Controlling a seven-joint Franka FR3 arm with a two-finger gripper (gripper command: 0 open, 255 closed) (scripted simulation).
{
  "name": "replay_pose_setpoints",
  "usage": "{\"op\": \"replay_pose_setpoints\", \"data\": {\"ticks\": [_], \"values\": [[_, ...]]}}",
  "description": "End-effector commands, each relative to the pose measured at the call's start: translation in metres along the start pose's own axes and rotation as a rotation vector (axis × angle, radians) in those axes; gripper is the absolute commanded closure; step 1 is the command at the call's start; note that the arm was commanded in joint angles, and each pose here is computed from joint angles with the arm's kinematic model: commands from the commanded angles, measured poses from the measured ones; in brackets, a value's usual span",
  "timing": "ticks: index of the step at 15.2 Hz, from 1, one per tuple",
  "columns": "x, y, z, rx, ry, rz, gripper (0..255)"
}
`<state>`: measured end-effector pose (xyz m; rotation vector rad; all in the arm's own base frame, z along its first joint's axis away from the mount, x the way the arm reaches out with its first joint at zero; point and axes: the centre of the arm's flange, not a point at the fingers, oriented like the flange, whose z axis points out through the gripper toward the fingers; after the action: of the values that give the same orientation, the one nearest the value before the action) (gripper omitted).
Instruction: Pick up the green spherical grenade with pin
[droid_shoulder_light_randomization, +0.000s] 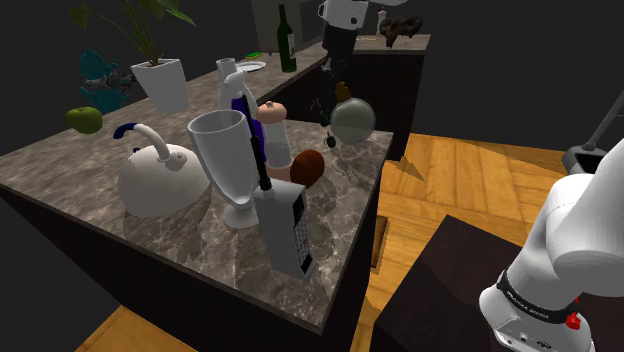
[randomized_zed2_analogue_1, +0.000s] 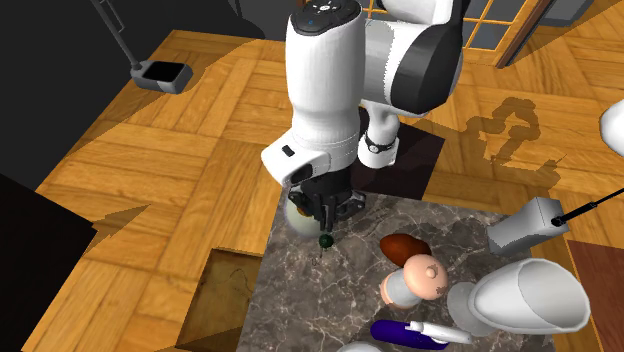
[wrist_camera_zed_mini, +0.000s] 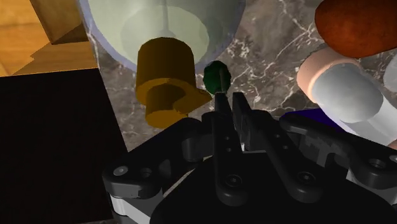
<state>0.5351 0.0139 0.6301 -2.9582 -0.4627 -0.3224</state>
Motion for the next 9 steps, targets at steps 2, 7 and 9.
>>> {"op": "replay_pose_setpoints", "data": {"ticks": [2,7,9], "values": [[-0.002,-0.001,-0.005,0.015,-0.050,0.003,255],[0.004,-0.004,-0.031,0.015,-0.050,0.003,255],[0.006,-0.005,-0.041,0.015,-0.050,0.003,255]]}}
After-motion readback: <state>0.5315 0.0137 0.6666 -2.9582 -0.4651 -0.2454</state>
